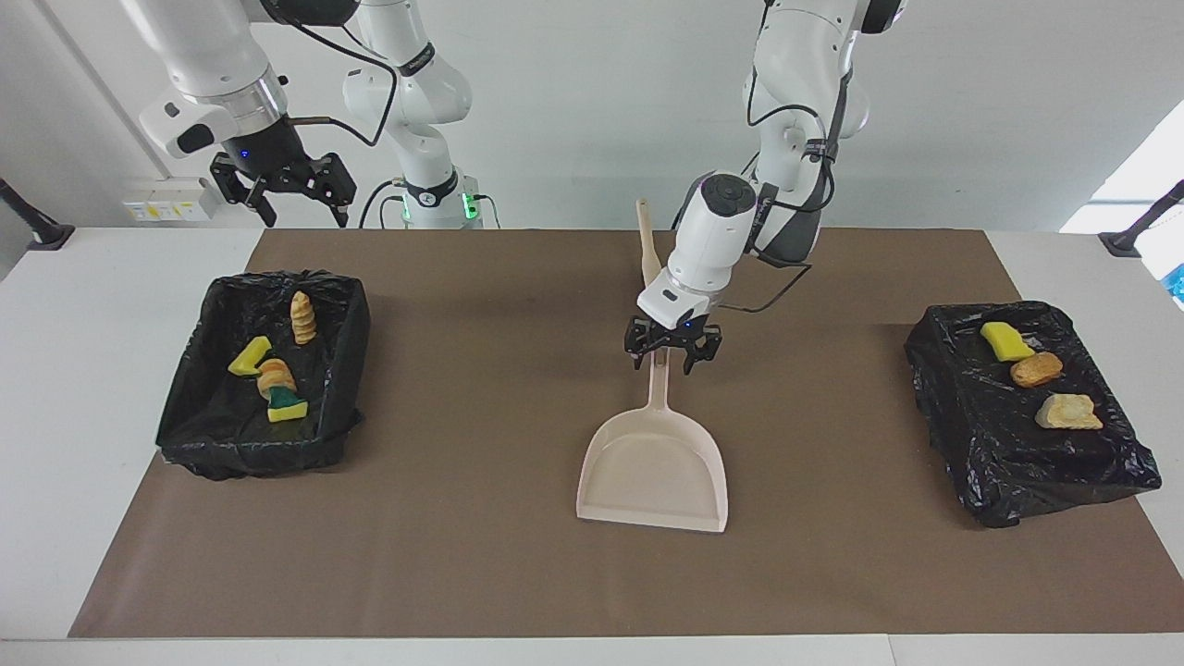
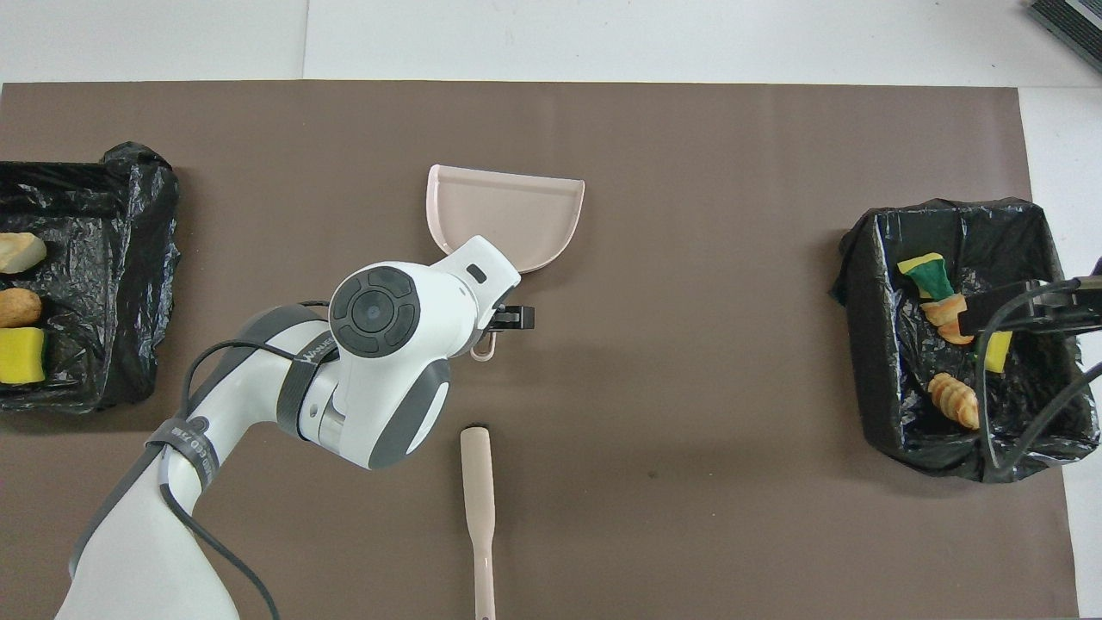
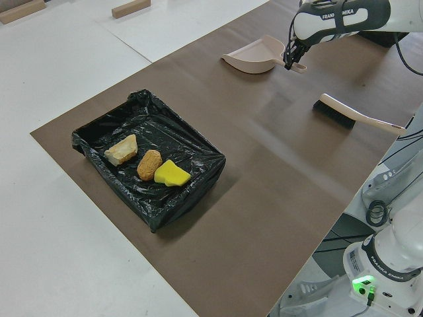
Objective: Sweep and dump trash in bin
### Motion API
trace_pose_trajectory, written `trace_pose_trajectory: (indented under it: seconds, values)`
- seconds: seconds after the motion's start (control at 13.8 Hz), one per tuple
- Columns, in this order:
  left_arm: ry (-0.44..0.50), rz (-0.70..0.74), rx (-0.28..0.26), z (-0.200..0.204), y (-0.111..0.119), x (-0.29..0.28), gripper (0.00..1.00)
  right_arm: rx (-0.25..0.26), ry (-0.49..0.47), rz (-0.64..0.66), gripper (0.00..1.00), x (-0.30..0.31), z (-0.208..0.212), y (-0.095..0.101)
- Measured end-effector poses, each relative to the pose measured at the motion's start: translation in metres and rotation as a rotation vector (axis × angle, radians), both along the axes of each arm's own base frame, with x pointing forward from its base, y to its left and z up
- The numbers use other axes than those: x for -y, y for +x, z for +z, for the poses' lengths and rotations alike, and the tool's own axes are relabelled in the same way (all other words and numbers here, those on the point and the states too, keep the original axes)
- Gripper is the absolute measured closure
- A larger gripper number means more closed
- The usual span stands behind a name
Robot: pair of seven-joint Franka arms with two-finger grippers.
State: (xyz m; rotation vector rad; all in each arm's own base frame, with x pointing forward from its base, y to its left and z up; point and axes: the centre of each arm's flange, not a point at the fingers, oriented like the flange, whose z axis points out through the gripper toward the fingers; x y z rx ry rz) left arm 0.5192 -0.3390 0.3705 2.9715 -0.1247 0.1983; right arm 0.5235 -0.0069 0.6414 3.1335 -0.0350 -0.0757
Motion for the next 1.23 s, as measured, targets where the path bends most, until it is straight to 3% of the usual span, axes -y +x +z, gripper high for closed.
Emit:
trace_pose_trajectory:
  seconds: [0.22, 0.44, 0.73, 1.23]
  values:
    - [0.000, 0.055, 0.000, 0.022, 0.020, -0.030, 0.00, 0.000, 0.000, 0.000, 0.00, 0.000, 0.000, 0.000]
    - [0.013, 0.115, 0.001, 0.076, 0.040, -0.095, 0.00, 0.000, 0.000, 0.000, 0.00, 0.000, 0.000, 0.000]
    - [0.061, 0.067, -0.043, 0.136, 0.034, -0.198, 0.00, 0.000, 0.000, 0.000, 0.00, 0.000, 0.000, 0.000]
    - [0.091, -0.010, -0.105, 0.174, 0.024, -0.291, 0.00, 0.000, 0.000, 0.000, 0.00, 0.000, 0.000, 0.000]
